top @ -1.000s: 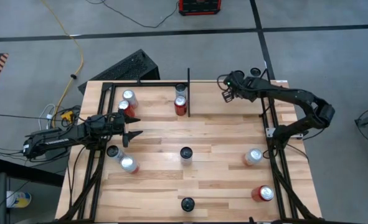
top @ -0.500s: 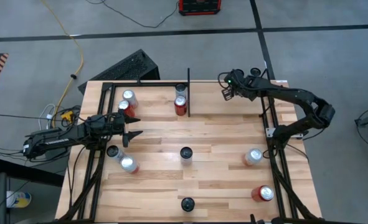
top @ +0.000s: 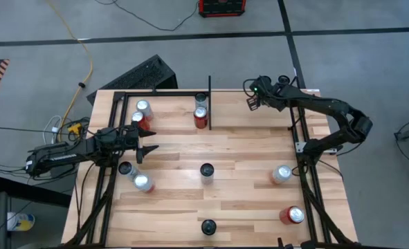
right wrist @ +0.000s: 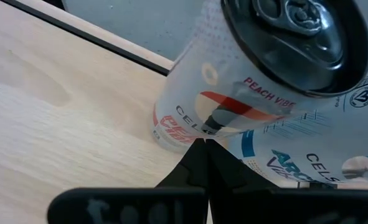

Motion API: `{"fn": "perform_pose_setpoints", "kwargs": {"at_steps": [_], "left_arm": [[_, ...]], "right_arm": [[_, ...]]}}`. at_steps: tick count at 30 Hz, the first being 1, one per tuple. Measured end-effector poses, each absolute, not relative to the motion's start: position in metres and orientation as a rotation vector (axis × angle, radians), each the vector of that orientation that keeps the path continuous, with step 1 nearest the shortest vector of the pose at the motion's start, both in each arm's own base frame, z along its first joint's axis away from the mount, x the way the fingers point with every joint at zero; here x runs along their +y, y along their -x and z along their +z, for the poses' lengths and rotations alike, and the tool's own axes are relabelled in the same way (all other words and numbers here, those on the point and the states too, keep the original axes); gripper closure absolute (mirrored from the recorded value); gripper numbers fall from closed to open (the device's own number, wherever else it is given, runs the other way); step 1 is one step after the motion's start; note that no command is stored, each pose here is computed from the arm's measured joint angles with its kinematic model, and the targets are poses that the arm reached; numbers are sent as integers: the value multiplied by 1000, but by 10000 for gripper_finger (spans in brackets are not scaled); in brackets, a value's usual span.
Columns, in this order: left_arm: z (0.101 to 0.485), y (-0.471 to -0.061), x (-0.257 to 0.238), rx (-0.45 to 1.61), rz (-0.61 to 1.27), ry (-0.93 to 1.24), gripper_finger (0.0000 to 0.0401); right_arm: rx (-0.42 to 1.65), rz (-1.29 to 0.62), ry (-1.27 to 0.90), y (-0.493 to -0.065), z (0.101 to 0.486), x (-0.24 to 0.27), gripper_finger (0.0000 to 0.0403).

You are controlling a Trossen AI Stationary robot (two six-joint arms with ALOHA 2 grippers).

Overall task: Place canned beverage on shelf
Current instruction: Put the black pink soda can on the shelf, then put the red soda can on the shelf

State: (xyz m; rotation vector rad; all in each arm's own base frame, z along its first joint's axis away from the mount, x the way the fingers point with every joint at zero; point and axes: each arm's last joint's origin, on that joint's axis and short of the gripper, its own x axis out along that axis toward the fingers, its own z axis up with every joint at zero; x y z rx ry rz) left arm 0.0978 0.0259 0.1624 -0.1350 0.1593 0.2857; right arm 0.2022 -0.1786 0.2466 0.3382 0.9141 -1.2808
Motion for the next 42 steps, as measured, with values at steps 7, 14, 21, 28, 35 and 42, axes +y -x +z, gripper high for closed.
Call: {"fn": "perform_pose_setpoints", "kwargs": {"at_steps": [7,14,21,28,35,42], "left_arm": [[162,-98,26,159,285,135,101],[162,-98,26,160,286,135,101],[162,-98,26,159,286,135,101],[162,-98,26,159,286,135,101],[162,-98,26,160,286,135,101],[162,-98,26,160,285,135,101]], "right_arm": [[900,-1277,-337,-203,247,-179,387],[897,-1278,-336,-203,247,-180,387],[910,-1201,-349,-208,247,-174,387],[984,-1101,-327,-219,263,-155,386],[1006,-903,-233,-244,269,-109,377],[1021,-696,-146,-257,272,-45,380]]}}
